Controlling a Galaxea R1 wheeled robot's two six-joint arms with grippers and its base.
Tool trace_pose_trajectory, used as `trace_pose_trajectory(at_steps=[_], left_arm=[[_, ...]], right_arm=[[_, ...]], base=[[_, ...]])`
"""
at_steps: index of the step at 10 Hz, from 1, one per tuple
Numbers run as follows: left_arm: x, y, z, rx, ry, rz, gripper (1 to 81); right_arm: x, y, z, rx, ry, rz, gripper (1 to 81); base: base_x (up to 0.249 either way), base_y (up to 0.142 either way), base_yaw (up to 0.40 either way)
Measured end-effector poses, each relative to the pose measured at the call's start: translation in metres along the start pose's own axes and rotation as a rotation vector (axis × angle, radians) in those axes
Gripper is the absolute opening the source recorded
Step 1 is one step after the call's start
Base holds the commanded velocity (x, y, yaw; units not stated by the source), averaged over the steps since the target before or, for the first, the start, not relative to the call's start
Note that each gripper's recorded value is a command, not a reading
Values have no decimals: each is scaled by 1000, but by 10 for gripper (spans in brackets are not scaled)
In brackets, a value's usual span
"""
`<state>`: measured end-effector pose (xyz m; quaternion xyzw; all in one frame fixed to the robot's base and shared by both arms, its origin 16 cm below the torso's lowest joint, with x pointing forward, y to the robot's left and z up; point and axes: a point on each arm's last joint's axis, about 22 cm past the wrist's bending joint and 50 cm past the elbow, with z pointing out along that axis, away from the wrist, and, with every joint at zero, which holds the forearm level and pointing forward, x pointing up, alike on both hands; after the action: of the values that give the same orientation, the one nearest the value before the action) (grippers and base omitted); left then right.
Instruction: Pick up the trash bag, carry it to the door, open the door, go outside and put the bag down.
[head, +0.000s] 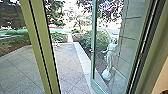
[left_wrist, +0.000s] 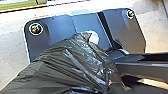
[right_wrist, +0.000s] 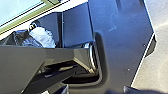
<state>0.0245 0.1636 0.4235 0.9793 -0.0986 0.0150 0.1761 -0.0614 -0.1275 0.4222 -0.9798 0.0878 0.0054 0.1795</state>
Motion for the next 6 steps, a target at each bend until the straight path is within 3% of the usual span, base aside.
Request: trace_pose_trajectory(at_steps=[6], left_arm=[[0,0,0,0,1,0,10]], right_arm=[[0,0,0,0,0,1,811]], base=[[0,-122,0]])
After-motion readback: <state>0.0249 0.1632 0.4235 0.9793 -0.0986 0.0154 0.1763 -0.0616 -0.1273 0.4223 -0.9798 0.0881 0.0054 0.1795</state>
